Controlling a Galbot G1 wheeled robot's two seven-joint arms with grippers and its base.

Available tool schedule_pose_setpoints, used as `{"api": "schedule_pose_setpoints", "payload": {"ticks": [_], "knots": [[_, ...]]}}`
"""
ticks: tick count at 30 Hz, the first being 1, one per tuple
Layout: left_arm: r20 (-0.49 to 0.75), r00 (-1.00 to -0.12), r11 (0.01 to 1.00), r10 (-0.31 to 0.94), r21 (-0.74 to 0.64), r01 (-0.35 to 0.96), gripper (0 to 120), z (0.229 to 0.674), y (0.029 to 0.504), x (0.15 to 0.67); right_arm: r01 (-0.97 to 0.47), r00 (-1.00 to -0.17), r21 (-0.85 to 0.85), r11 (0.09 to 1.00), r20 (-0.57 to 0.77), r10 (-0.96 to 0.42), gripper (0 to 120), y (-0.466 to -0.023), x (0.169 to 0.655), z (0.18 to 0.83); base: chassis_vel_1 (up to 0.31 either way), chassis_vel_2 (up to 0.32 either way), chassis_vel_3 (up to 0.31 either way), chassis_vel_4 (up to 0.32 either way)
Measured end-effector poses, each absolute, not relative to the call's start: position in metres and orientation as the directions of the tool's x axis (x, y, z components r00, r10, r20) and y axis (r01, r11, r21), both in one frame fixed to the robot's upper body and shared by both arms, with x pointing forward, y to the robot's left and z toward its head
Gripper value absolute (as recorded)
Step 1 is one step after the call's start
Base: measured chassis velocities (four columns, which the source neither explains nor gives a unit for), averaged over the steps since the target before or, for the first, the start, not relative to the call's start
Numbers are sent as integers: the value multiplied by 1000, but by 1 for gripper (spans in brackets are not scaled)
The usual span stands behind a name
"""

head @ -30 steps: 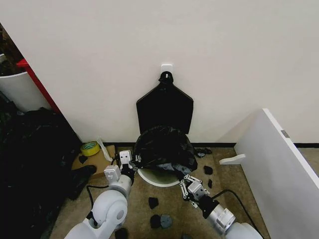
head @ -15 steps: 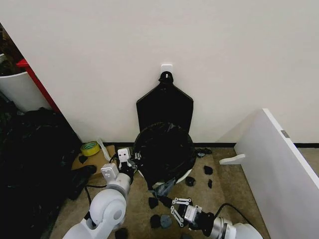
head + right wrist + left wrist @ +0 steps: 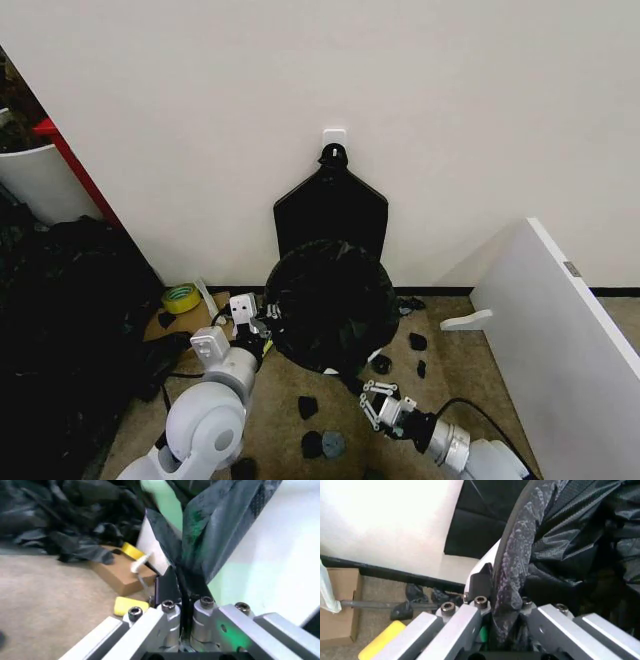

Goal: Place the garbage bag over the trash bin.

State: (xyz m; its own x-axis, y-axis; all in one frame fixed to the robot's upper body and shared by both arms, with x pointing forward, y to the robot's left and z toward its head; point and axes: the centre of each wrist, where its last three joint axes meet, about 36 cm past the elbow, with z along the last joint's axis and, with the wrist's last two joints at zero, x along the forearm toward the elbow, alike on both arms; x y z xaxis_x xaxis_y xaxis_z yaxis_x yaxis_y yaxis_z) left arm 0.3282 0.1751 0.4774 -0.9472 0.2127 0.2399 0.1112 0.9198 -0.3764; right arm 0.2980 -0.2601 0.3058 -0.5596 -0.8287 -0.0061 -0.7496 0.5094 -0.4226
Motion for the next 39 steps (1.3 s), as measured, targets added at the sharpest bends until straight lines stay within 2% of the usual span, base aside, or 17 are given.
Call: {"api": "schedule_pose_setpoints", "payload": {"ticks": [9, 14, 18, 25, 29, 33, 34, 36, 37, 39], "knots": [[227, -949, 906, 219, -409, 112, 0, 487, 172, 321, -637, -729, -322, 700, -45, -683, 0, -248, 299, 262, 0, 0, 0, 0], [223, -949, 902, 223, -416, 114, 0, 490, 171, 317, -624, -754, -251, 740, -57, -654, 0, -236, 305, 249, 0, 0, 0, 0], [213, -951, 899, 226, -422, 119, 0, 493, 171, 316, -649, -730, -257, 716, -51, -681, 0, -236, 306, 243, 0, 0, 0, 0], [199, -955, 896, 222, -428, 119, 0, 496, 172, 316, -639, -686, -514, 573, 43, -726, 0, -272, 315, 241, 0, 0, 0, 0], [172, -961, 894, 216, -430, 124, 0, 494, 171, 316, -642, -686, -503, 579, 41, -726, 0, -280, 309, 241, 0, 0, 0, 0], [168, -962, 899, 214, -419, 127, 0, 481, 169, 319, -719, -624, -365, 592, -37, -781, 12, -280, 299, 247, 0, 0, 0, 0], [162, -964, 902, 212, -413, 129, 0, 475, 169, 322, -767, -568, -311, 561, -78, -820, 20, -283, 298, 251, 0, 0, 0, 0], [152, -966, 905, 208, -405, 131, 0, 469, 168, 324, -809, -505, -285, 514, -113, -856, 25, -288, 299, 257, 0, 0, 0, 0], [152, -966, 905, 208, -405, 131, 0, 469, 168, 324, -809, -505, -285, 514, -113, -856, 25, -288, 299, 257, 0, 0, 0, 0], [137, -970, 910, 202, -391, 135, 0, 460, 168, 327, -845, -440, -265, 464, -147, -886, 33, -296, 303, 267, 0, 0, 0, 0]]}}
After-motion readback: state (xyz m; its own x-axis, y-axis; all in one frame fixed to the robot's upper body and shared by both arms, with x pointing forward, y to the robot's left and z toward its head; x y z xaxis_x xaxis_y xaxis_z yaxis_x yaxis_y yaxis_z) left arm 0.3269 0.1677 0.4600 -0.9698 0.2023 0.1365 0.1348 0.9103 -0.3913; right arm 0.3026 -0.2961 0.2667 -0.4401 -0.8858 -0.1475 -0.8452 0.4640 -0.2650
